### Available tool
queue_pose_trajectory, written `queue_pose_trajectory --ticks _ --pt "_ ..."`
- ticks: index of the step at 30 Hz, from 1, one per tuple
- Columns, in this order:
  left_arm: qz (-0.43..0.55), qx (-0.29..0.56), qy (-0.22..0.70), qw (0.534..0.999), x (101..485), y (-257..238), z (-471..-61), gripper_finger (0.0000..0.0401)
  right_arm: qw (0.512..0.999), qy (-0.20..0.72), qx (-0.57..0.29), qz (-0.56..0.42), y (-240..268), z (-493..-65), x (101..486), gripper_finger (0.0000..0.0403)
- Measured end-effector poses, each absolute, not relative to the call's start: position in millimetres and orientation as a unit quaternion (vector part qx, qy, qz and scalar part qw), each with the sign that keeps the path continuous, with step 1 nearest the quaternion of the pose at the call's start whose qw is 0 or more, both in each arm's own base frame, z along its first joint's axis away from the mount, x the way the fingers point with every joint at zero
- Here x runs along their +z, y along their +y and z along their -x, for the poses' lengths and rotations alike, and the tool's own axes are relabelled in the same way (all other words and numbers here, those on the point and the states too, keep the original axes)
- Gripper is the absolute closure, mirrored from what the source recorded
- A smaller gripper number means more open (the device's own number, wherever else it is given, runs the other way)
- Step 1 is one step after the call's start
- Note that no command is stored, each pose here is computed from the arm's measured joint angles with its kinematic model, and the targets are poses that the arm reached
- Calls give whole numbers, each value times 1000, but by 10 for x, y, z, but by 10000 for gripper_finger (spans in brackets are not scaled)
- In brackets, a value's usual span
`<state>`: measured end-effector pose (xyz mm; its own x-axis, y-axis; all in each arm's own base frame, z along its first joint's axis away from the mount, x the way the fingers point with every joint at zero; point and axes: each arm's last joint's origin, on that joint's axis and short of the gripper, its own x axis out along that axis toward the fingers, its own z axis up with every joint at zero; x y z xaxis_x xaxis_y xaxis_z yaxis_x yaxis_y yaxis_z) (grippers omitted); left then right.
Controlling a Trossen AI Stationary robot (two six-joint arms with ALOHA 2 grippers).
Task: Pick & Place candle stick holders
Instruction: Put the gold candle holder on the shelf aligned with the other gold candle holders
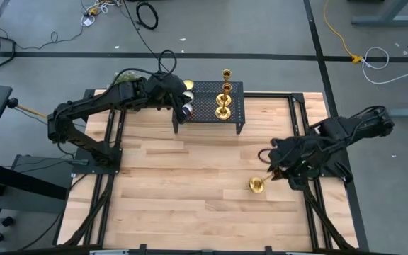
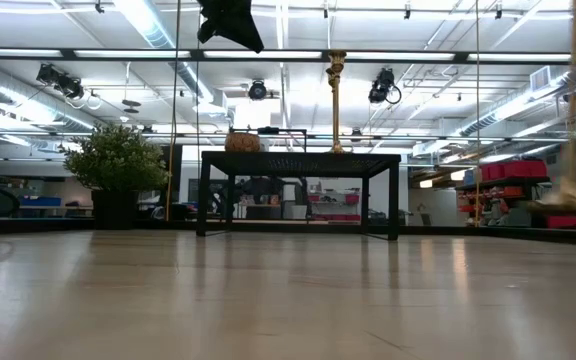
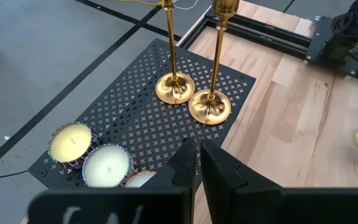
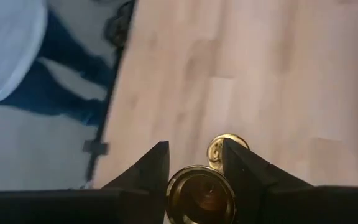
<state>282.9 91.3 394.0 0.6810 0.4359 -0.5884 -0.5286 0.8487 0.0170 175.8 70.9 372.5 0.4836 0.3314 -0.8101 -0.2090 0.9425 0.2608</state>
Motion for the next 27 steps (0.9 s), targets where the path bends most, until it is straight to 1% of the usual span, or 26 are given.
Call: queue_pose_trajectory --ticks 6,10,19,27 --pt "77 264 299 914 3940 913 -2829 373 894 442 71 -17 492 -1722 4006 276" --pt "77 264 299 914 3940 913 -2829 373 907 422 12 -6 337 -1674 4182 276" --pt "77 264 299 914 3940 913 -2829 373 917 389 -82 -27 51 -1518 4490 276" --pt "77 264 299 914 3940 912 -2829 373 917 366 -162 -6 -159 -1496 4625 276"
